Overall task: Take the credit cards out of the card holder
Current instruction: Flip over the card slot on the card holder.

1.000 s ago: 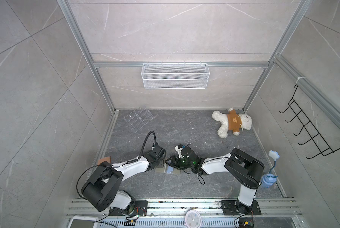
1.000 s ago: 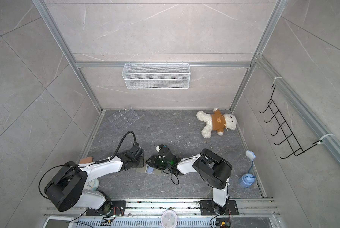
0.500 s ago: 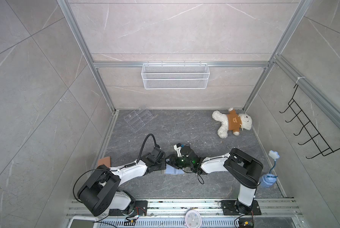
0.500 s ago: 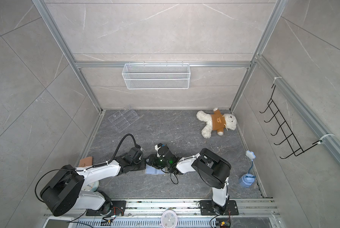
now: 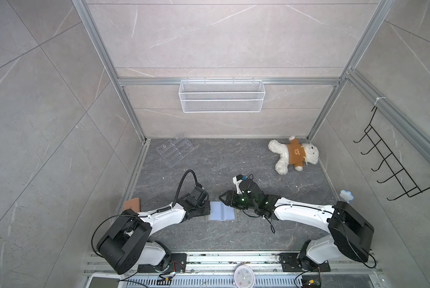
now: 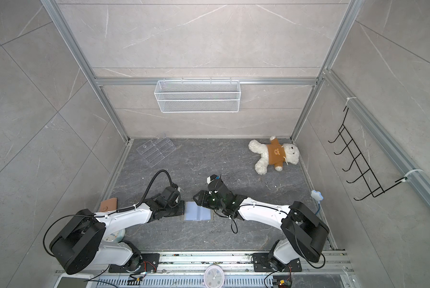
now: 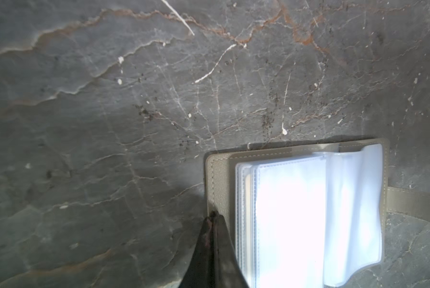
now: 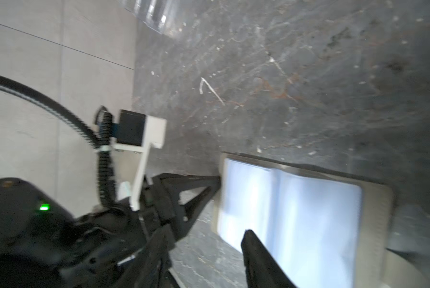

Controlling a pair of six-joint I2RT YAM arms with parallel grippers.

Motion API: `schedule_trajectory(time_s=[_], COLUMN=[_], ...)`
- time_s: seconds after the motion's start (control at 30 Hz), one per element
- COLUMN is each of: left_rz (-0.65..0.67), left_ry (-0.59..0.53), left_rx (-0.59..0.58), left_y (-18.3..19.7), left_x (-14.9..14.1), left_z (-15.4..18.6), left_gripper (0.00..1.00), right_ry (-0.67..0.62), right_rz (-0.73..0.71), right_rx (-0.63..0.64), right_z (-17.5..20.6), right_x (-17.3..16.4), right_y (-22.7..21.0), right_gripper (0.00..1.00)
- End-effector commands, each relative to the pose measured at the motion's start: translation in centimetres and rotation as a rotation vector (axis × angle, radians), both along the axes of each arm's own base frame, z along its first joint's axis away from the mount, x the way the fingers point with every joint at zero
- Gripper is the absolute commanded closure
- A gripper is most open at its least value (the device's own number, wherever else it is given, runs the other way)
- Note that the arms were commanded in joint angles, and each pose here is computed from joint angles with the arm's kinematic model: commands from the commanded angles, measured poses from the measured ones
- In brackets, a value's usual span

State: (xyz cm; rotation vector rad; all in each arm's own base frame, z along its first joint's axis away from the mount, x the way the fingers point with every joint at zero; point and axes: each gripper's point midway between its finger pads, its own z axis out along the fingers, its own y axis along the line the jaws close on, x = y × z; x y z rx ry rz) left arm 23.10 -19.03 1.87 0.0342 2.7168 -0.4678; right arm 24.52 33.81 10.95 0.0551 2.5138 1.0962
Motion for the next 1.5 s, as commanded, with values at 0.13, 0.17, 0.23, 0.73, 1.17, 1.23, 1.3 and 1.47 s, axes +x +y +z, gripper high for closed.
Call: schedule_trajectory(time_s=[0.13,0.17,0.23,0.73,1.17,1.23,1.3,1.47], left_rz=[-0.030,-0.030,-0.027,-0.026,-0.026,-0.025,-0.022,-0.019], left_ry=[0.111,0.110,0.109,0.117,0.113,0.114,0.115,0.108], left_rx=[0.018,0.017,0.013,-0.010,-0.017,-0.015,-0.012,-0.017], left_y=[0.7,0.6,0.7,0.5,0.5,0.6,0.7,0.7], left_x=[-2.7,-2.7,-2.8,-3.1,-3.3,-3.4,-3.4,-3.3], left_z=[-1.6,-1.6,-1.6,-2.0,-1.8,-1.8,-1.9,-1.7], left_gripper=[1.00,1.00,1.00,1.00,1.00,1.00,1.00,1.00], right_ry=[0.086,0.088,0.095,0.148,0.037,0.027,0.022,0.047], right_rz=[-0.004,-0.007,-0.015,-0.005,0.077,0.089,0.105,0.156], right_rx=[-0.274,-0.293,-0.313,-0.310,0.021,0.042,0.049,0.047], right_z=[-6.5,-6.8,-7.5,-11.2,-5.4,-4.6,-4.1,-4.8], right_x=[-1.6,-1.6,-1.7,-2.0,-0.9,-0.9,-1.0,-1.4], right_y=[-4.2,-4.5,-4.9,-4.0,1.4,1.8,2.2,3.9], right_gripper=[0.57,0.58,0.60,0.62,0.80,0.80,0.80,0.80])
